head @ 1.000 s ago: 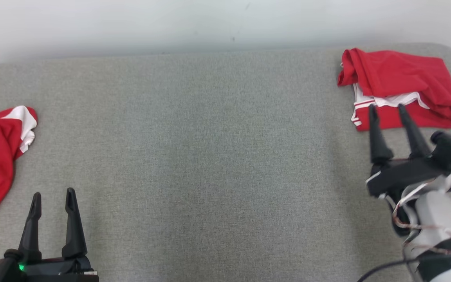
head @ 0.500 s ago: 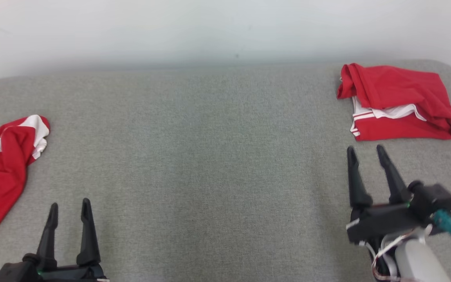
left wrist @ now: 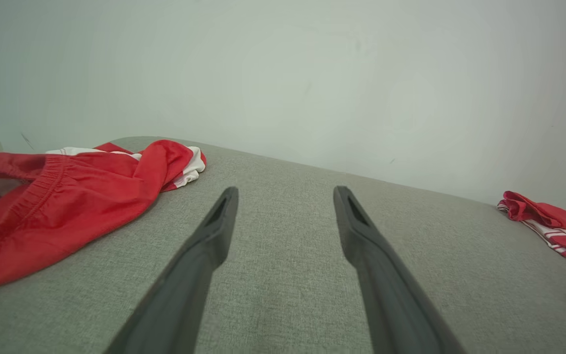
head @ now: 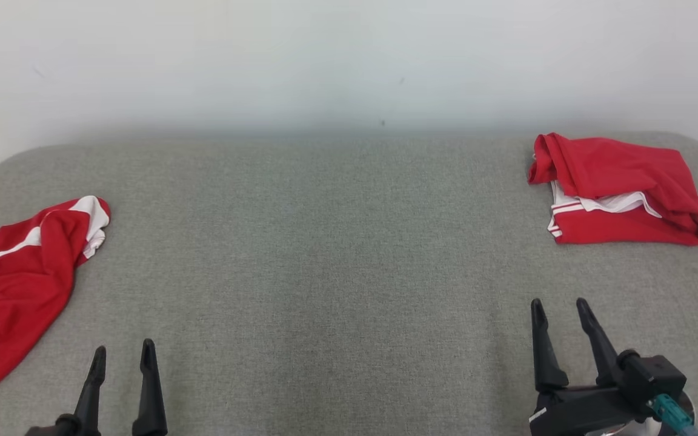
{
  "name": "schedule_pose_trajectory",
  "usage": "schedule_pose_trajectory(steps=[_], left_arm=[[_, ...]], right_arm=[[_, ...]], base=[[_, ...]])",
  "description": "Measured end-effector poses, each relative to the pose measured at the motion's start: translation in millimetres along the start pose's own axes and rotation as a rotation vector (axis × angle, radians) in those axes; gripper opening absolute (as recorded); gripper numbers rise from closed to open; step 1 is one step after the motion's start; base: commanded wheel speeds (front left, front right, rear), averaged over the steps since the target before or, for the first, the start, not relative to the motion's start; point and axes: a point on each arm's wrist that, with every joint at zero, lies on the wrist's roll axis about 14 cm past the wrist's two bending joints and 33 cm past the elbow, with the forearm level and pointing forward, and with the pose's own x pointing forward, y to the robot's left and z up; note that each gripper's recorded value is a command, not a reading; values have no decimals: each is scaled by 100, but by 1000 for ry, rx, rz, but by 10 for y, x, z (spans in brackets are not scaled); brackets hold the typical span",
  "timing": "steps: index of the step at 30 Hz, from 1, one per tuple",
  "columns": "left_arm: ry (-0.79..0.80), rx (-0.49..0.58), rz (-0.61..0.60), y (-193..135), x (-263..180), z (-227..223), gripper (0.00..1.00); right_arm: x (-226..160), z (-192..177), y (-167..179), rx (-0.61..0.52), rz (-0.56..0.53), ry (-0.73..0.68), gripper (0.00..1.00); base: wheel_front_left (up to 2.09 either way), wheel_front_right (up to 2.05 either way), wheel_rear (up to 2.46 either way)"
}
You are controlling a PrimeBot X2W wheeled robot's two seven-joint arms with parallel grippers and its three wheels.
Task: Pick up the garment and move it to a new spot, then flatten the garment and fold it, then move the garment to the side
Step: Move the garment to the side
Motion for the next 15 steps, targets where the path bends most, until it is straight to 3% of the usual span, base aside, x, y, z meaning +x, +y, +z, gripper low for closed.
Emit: schedule_pose_trajectory(steps=[15], left_arm=[[7,57,-3,41,-104,12,100]], right_arm=[[-60,-16,148,-19,23,7,100]], base=[[0,0,0]])
